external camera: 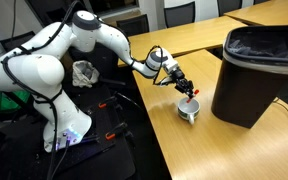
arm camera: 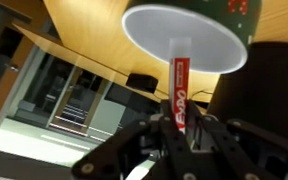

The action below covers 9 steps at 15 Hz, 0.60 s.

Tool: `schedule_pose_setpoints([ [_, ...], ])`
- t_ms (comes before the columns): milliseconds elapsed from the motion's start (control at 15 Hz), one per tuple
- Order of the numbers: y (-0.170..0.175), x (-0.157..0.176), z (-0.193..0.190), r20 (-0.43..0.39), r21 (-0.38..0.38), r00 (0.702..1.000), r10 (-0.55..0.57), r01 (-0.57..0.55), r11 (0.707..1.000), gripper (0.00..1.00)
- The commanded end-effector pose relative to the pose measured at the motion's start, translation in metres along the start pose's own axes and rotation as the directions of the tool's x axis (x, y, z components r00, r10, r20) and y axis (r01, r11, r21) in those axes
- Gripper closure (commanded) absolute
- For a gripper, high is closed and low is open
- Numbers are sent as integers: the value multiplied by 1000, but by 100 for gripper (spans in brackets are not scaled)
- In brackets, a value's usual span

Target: Put the marker in the mug cup

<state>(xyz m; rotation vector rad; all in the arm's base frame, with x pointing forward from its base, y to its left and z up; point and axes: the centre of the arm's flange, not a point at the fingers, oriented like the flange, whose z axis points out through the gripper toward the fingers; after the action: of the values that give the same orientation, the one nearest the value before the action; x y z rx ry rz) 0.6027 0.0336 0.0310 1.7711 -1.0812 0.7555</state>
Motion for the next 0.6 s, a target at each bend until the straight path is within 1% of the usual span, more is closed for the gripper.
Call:
schedule_pose_setpoints([
  [0, -9, 0, 0, 37, 63, 999, 4, -6, 998, 55],
  [67, -5, 2, -3, 75, 75, 997, -3, -3, 997, 48],
  [133, 0, 5, -8, 122, 102, 992, -28, 15, 995, 42],
  [200, 7, 10, -14, 137, 127, 990, -34, 17, 992, 32],
  [267, 16, 18, -22, 187, 142, 981, -41, 15, 990, 26],
  [467, 41, 51, -35, 275, 123, 958, -77, 44, 991, 4],
  [533, 51, 64, -37, 304, 119, 948, -95, 61, 991, 0],
])
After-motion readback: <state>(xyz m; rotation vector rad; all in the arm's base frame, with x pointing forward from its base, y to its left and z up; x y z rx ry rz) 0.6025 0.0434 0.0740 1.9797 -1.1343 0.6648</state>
